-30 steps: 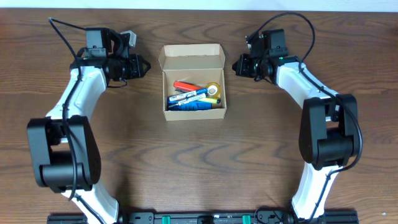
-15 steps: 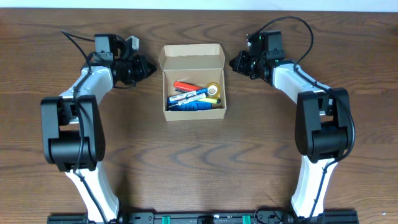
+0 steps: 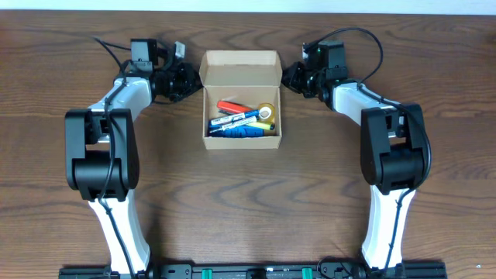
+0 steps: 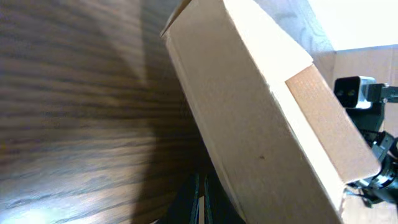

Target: Pack container

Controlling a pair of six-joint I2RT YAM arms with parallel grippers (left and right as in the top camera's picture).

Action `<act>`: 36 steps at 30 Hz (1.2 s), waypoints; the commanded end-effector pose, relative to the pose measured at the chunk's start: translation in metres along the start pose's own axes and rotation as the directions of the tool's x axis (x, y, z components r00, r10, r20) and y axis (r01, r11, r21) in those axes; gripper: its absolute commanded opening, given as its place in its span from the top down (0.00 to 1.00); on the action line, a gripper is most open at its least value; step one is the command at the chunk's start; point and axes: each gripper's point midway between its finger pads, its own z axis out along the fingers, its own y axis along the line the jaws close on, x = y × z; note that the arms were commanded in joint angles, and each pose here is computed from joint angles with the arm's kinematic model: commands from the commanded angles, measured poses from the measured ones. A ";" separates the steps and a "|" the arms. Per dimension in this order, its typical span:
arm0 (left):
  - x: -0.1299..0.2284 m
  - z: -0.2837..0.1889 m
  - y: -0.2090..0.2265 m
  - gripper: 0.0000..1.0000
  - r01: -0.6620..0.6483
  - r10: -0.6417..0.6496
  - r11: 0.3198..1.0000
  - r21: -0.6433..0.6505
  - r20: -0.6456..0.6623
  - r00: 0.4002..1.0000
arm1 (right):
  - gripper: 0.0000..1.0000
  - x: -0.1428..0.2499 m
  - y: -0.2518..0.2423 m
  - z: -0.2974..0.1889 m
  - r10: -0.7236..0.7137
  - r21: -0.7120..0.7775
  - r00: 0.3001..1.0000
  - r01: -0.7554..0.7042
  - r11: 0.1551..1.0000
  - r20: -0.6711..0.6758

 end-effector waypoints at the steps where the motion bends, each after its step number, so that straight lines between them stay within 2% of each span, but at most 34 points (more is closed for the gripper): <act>1: -0.007 -0.002 -0.009 0.94 -0.012 0.012 0.999 0.032 0.005 1.000 | 0.99 0.010 0.013 0.006 0.001 -0.077 0.999 -0.005 0.997 -0.048; 8: -0.006 -0.004 -0.023 0.94 -0.026 0.028 0.995 0.099 -0.017 0.999 | 0.99 0.014 0.030 0.002 -0.028 -0.178 0.996 0.011 0.984 -0.090; 12: -0.012 -0.010 -0.036 0.94 -0.056 0.058 0.985 0.162 -0.012 0.998 | 0.99 0.008 0.052 -0.009 -0.106 -0.311 0.991 0.076 0.948 -0.081; 16: -0.022 -0.019 -0.045 0.94 -0.083 0.081 0.982 0.171 0.019 0.997 | 0.99 -0.002 0.069 -0.021 -0.168 -0.407 0.985 0.137 0.903 -0.043; 24: -0.039 -0.043 -0.081 0.94 -0.202 0.183 0.958 0.202 0.109 0.977 | 0.99 -0.009 0.086 -0.040 -0.237 -0.497 0.971 0.197 0.845 -0.018; 36: -0.044 -0.076 -0.126 0.94 -0.328 0.291 0.918 0.225 0.182 0.939 | 0.98 -0.010 0.115 -0.063 -0.338 -0.551 0.941 0.297 0.780 0.029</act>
